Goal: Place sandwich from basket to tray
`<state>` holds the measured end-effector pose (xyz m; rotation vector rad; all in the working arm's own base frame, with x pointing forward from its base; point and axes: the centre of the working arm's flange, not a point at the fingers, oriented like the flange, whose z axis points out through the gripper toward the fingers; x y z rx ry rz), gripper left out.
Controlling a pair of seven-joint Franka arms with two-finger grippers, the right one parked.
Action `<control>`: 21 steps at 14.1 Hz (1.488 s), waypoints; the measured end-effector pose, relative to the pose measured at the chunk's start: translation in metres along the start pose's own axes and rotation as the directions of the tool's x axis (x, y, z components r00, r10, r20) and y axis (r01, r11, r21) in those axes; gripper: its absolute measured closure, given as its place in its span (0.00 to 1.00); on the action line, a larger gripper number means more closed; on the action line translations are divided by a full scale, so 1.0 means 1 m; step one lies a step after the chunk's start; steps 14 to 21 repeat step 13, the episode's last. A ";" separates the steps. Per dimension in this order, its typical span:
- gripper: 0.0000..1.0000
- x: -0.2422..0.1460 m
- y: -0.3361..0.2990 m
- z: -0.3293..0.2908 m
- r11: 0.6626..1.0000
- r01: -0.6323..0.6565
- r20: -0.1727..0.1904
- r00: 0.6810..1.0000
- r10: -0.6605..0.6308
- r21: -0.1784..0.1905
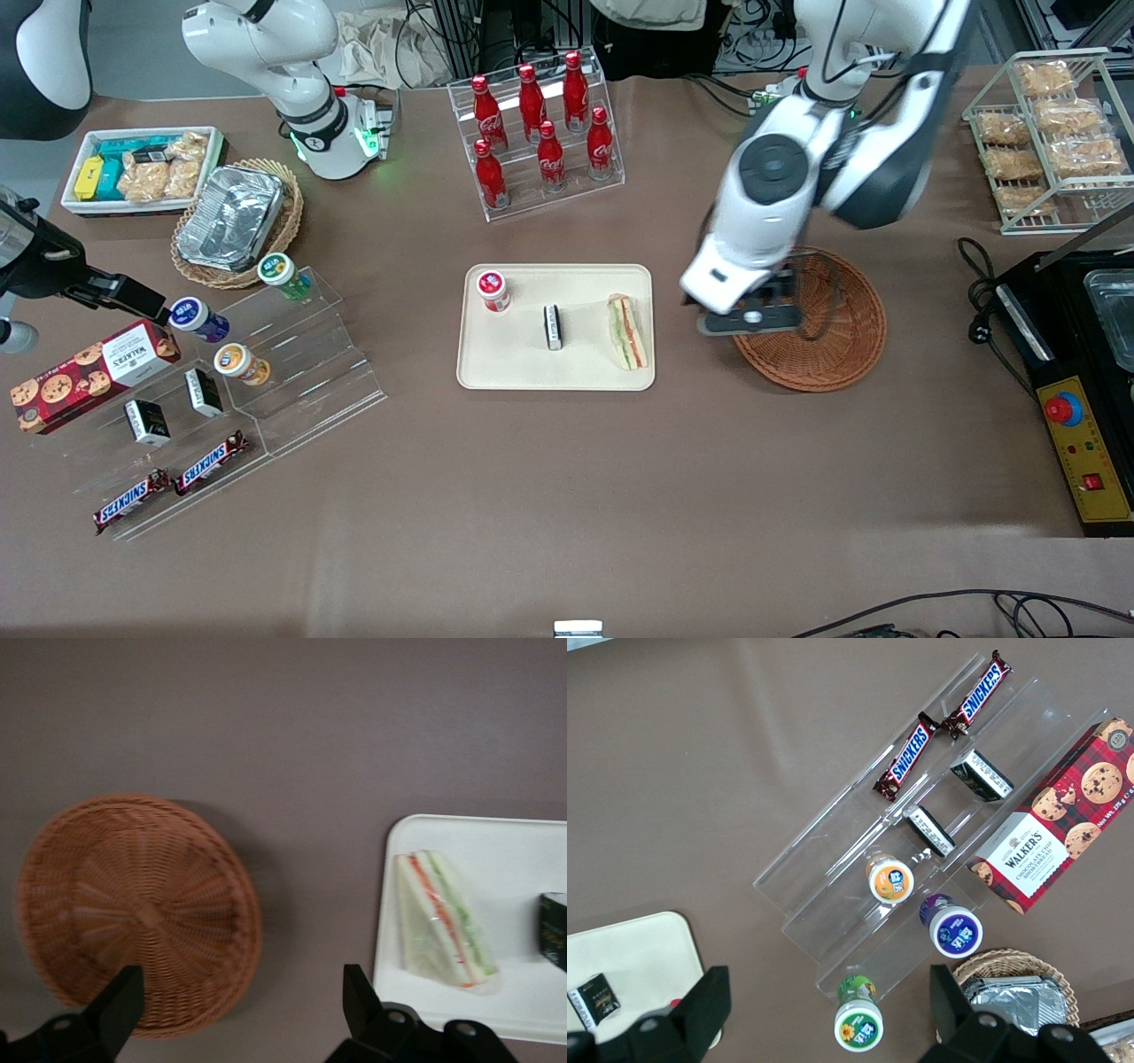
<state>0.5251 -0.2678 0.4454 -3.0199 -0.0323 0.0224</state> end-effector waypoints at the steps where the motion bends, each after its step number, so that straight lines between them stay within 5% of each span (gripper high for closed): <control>1: 0.00 0.005 -0.022 -0.007 0.999 0.006 -0.009 1.000 -0.005 0.035; 4: 0.01 0.018 -0.089 -0.027 0.995 -0.004 -0.020 1.000 0.006 0.098; 6: 0.00 0.018 -0.128 -0.038 0.992 -0.053 0.018 0.999 0.052 0.113; 12: 0.00 0.012 -0.242 -0.079 0.998 -0.048 0.042 0.998 0.049 -0.026; 21: 0.00 0.009 -0.246 -0.083 0.997 -0.066 0.036 0.997 0.067 -0.030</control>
